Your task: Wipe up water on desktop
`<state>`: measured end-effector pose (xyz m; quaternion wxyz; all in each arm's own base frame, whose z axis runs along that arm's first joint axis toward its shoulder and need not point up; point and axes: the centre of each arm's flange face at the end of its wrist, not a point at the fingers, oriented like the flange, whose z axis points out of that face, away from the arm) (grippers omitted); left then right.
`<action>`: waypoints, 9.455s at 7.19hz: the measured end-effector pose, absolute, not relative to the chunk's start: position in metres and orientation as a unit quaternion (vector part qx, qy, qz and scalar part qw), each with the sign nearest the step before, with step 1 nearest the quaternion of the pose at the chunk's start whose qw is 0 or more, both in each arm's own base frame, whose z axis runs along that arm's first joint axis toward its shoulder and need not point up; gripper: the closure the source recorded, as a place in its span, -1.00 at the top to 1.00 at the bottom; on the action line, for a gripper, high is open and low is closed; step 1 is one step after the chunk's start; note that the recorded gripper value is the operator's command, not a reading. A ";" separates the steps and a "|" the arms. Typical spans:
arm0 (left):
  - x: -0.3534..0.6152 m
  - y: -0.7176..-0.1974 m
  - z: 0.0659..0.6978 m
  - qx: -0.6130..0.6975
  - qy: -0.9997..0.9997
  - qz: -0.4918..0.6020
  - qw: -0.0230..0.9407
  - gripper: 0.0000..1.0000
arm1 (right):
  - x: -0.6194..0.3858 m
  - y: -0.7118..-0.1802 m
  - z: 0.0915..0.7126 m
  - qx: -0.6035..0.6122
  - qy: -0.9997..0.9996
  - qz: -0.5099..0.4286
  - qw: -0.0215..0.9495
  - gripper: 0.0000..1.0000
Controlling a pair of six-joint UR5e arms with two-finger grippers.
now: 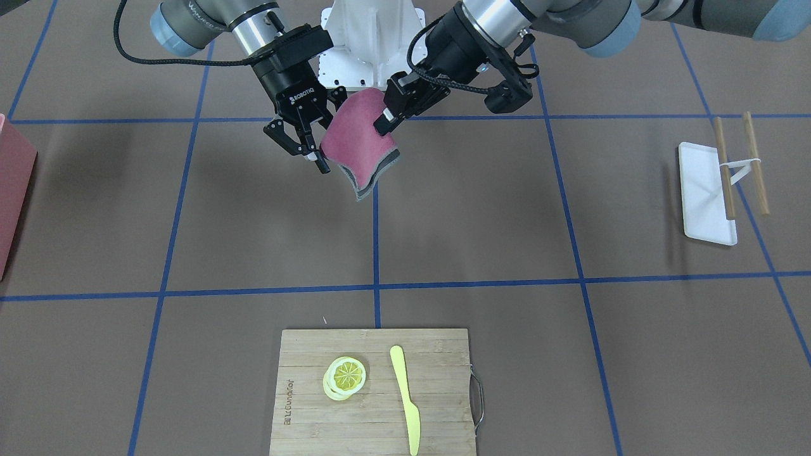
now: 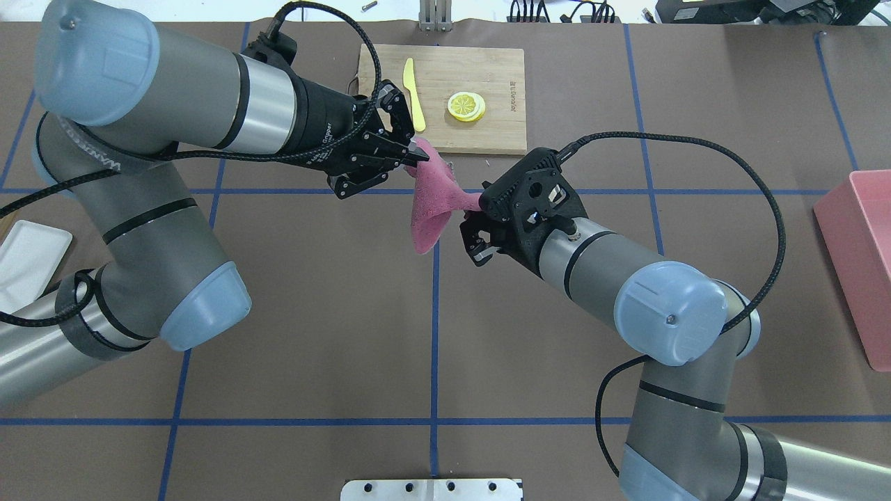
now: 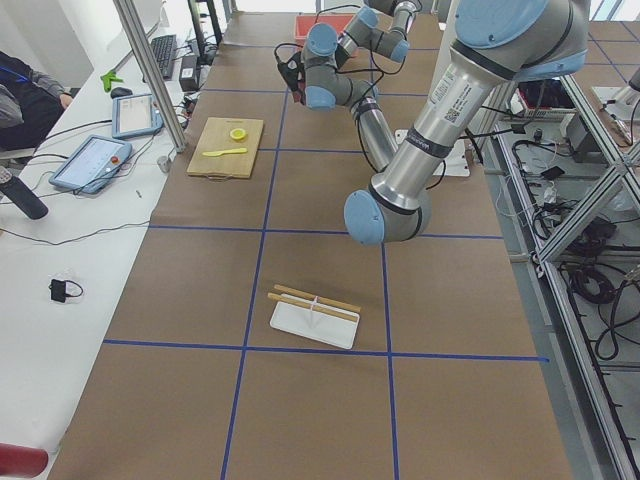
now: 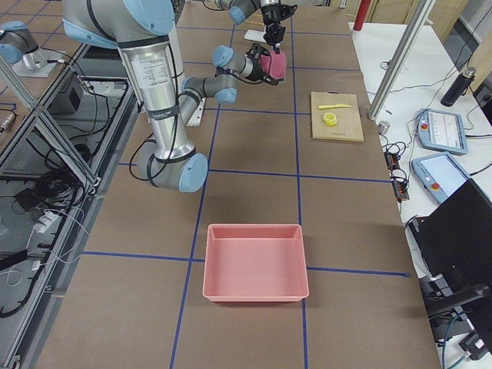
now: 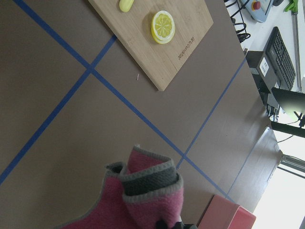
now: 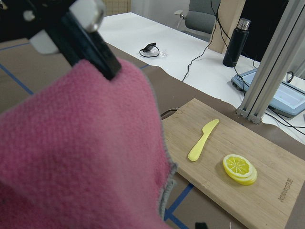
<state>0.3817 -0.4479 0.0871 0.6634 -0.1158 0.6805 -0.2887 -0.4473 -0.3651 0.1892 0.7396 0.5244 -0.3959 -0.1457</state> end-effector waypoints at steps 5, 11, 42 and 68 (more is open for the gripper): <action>0.382 -0.448 0.089 -0.114 0.680 -0.288 0.665 -1.00 | -0.446 -0.366 0.192 0.524 -0.394 -0.146 0.741 -1.00; 0.353 -0.467 0.135 -0.022 0.666 -0.241 0.706 0.97 | -0.435 -0.375 0.196 0.525 -0.388 -0.138 0.745 -1.00; -0.113 -0.518 0.662 0.118 0.324 0.049 0.937 0.97 | -0.604 -0.451 0.157 0.109 -0.359 0.140 0.916 -1.00; -0.112 -0.519 0.656 0.123 0.335 0.051 0.933 0.97 | -0.492 -0.382 0.298 0.136 -0.316 0.108 0.933 -1.00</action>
